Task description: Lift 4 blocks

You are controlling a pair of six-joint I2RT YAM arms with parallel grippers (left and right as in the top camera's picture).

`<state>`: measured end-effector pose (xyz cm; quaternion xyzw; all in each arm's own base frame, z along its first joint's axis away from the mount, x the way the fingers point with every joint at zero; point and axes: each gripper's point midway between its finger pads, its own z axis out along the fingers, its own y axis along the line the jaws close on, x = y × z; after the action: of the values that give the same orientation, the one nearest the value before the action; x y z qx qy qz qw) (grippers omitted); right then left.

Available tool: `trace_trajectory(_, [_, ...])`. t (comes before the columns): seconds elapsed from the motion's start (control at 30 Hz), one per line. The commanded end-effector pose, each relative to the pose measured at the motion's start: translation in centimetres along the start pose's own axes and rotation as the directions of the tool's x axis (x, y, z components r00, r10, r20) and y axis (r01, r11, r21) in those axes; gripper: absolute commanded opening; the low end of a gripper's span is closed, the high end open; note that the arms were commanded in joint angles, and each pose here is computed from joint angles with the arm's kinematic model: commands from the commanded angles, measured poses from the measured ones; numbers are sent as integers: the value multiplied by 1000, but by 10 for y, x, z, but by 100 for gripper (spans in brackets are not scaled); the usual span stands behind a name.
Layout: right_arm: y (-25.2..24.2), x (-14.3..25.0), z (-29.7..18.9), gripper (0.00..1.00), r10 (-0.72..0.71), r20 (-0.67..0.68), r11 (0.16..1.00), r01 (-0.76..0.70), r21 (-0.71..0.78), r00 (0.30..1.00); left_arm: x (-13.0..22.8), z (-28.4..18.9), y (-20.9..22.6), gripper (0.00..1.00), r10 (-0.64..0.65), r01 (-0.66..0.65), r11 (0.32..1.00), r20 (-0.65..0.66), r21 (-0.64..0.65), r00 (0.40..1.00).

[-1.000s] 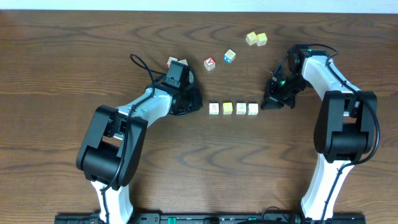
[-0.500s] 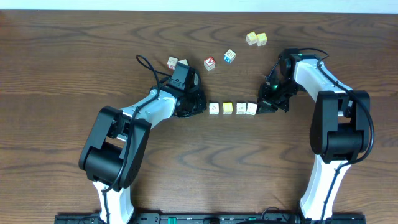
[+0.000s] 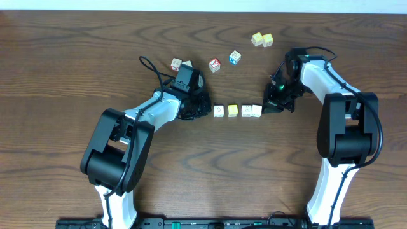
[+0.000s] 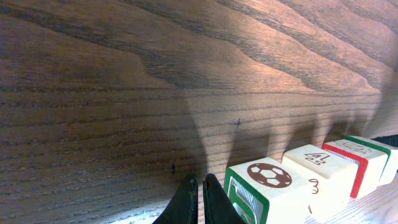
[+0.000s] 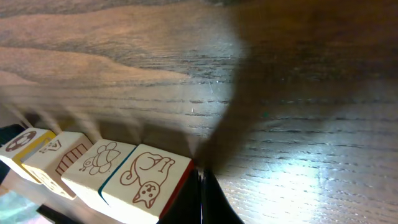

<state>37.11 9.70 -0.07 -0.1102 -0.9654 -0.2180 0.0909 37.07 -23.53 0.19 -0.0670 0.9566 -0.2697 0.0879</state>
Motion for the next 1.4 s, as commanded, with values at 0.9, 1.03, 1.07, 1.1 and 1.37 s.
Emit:
trace_trajectory(0.9, [13, -10, 5, 1, -185, 48, 982, 186, -19, 982, 5, 11, 9, 7, -18, 17, 999, -29, -30, 999])
trace_trajectory(1.03, [20, -6, 8, 1, -203, 40, 979, 204, -16, 978, 10, 11, 5, 7, -14, 14, 1000, -52, -8, 999])
trace_trajectory(1.07, [21, -6, 9, 1, -206, 38, 978, 207, -15, 978, 11, 11, 4, 7, -15, 15, 1000, -58, -1, 998])
trace_trajectory(1.1, [22, -5, 10, 1, -211, 37, 977, 212, -14, 977, 12, 11, 2, 7, -13, 13, 1000, -61, 3, 998])
trace_trajectory(1.37, [25, -4, 12, 1, -202, 36, 979, 202, -1, 979, 12, 12, 1, 7, -9, 9, 1000, -60, 5, 998])
